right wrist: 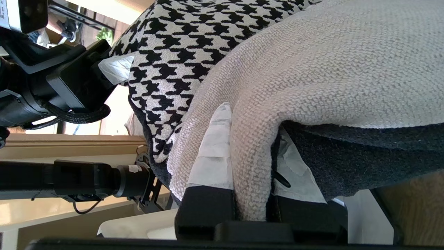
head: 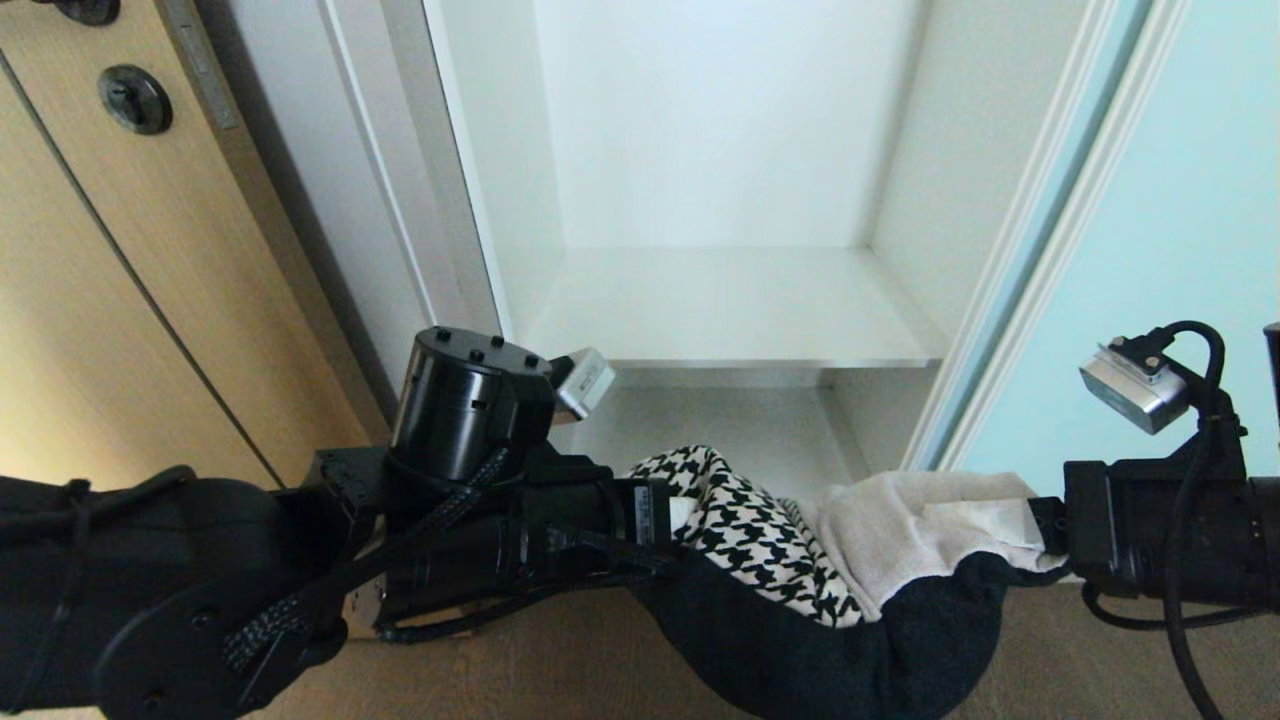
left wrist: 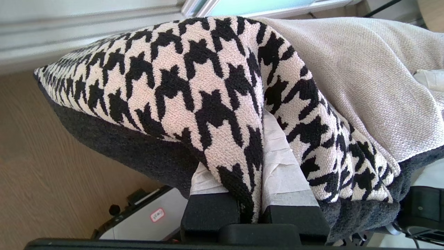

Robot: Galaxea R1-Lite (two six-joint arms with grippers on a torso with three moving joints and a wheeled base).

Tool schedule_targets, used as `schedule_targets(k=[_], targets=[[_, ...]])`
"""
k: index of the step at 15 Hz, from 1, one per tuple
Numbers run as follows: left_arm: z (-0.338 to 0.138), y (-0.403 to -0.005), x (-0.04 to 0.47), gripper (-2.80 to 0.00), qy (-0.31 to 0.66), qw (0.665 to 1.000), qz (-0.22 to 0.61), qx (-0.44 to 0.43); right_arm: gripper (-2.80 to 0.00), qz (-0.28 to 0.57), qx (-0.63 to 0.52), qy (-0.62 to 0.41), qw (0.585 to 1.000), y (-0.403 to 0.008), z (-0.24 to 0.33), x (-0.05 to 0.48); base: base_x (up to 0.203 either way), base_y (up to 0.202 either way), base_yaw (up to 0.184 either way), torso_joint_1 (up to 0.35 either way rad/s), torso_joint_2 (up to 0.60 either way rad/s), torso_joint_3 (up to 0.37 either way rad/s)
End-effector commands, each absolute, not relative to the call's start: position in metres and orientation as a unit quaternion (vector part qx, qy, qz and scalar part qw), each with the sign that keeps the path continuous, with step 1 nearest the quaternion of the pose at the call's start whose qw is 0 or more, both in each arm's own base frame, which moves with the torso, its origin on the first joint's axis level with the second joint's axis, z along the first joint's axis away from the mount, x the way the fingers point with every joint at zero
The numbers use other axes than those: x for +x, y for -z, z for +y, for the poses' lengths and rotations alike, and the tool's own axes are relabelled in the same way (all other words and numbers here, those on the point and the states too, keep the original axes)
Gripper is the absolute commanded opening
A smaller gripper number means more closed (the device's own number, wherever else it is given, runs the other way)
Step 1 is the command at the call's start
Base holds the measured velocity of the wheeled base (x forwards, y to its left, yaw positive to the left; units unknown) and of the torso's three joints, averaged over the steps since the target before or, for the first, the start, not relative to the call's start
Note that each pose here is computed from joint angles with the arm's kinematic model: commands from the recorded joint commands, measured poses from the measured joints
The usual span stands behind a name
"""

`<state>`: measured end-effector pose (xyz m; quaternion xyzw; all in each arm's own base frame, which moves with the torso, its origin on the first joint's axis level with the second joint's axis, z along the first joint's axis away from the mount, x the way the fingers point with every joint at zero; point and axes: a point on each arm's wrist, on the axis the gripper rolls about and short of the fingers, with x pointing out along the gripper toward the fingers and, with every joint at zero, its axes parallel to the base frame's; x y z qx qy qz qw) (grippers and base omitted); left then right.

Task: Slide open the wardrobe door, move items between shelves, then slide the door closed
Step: Place the pillow on the lower shelf

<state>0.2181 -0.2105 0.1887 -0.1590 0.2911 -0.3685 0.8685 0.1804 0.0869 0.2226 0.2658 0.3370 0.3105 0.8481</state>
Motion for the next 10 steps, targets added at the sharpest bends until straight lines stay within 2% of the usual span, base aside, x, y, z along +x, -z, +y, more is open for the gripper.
schedule_targets(k=[1, 10], targets=[[-0.2117, -0.1890, 0.2168, -2.80, 0.372, 0.867, 0.291, -0.160, -2.80, 0.340, 0.267, -0.310, 0.847, -0.2217, 0.0875, 0.1813, 0.000, 0.000, 0.000, 0.007, 0.00, -0.154], [-0.2143, -0.1841, 0.2192, -2.80, 0.373, 0.864, 0.299, -0.158, -2.80, 0.346, 0.266, -0.308, 0.845, -0.2188, 0.0888, 0.1844, 0.000, 0.000, 0.000, 0.001, 0.00, -0.191]])
